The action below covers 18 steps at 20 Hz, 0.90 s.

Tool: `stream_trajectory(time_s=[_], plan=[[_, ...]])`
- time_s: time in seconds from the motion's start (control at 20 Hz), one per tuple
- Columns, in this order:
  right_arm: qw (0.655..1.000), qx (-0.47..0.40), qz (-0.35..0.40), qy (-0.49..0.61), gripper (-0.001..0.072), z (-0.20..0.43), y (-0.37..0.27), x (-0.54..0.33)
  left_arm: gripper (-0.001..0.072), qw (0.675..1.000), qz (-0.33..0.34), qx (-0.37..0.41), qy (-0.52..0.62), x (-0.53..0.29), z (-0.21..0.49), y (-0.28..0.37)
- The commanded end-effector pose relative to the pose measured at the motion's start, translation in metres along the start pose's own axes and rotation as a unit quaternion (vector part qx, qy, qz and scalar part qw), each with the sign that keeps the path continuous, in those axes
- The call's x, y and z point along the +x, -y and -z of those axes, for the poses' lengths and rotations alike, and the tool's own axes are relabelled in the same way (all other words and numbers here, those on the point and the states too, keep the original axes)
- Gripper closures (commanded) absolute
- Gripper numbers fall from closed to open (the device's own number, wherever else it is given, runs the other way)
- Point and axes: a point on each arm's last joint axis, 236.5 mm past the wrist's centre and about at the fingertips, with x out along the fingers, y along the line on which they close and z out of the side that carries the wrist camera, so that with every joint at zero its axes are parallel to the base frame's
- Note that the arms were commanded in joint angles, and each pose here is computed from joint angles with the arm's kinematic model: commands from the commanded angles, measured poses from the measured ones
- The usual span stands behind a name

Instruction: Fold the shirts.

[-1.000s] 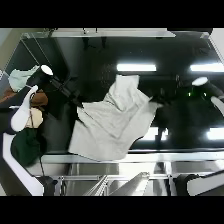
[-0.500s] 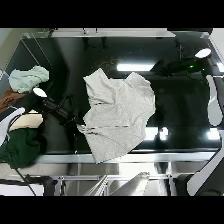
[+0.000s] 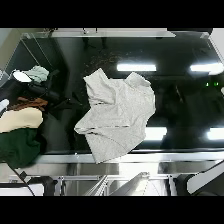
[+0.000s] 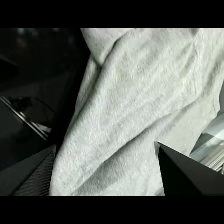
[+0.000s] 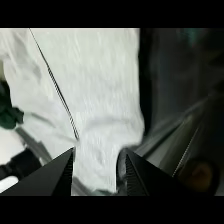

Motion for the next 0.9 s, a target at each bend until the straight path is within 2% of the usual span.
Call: stream_trajectory(time_s=[0.0,0.15,0.2,0.25,0.4,0.45,0.5,0.55,0.6,0.65,0.7,0.85], plan=[[0.998,0.056,-0.007,-0.037,0.035,0.082,0.027,0.037,-0.0007,0.999,-0.003,0.005,-0.037,0.029,0.004,-0.002],[0.995,0.097,0.017,-0.027,0.0328,0.142,0.04,0.075,-0.0007,0.996,-0.001,0.026,-0.081,0.07,0.01,-0.005],[0.994,0.101,0.033,-0.024,0.0226,0.159,0.046,0.089,-0.0007,0.995,0.0,0.032,-0.091,0.081,0.007,-0.004],[0.993,0.105,0.05,-0.02,0.0171,0.17,0.053,0.102,-0.0006,0.994,0.001,0.039,-0.101,0.091,0.004,-0.002],[0.99,0.123,0.067,-0.034,0.0174,0.187,0.053,0.135,-0.0005,0.989,0.008,0.054,-0.138,0.115,0.0,0.006],[0.99,0.119,0.061,-0.034,0.0175,0.186,0.045,0.143,0.0035,0.987,0.011,0.054,-0.154,0.123,0.002,0.008],[0.991,0.117,0.052,-0.035,0.0179,0.186,0.036,0.15,0.0144,0.983,0.015,0.057,-0.171,0.128,0.006,0.011],[0.992,0.116,0.041,-0.037,0.0238,0.186,0.026,0.156,0.0287,0.979,0.019,0.057,-0.193,0.132,0.011,0.014],[0.994,0.099,0.035,-0.041,0.0417,0.186,0.019,0.16,0.0527,0.976,0.022,0.052,-0.209,0.133,0.015,0.016],[0.995,0.083,0.031,-0.042,0.0593,0.185,0.015,0.162,0.07,0.973,0.026,0.056,-0.221,0.134,0.017,0.019],[0.996,0.074,0.03,-0.041,0.0691,0.182,0.011,0.162,0.07,0.972,0.029,0.06,-0.227,0.131,0.018,0.022],[1.0,0.015,-0.001,-0.008,0.0694,0.157,-0.017,0.154,0.0699,0.972,0.038,0.074,-0.22,0.106,0.01,0.037]])
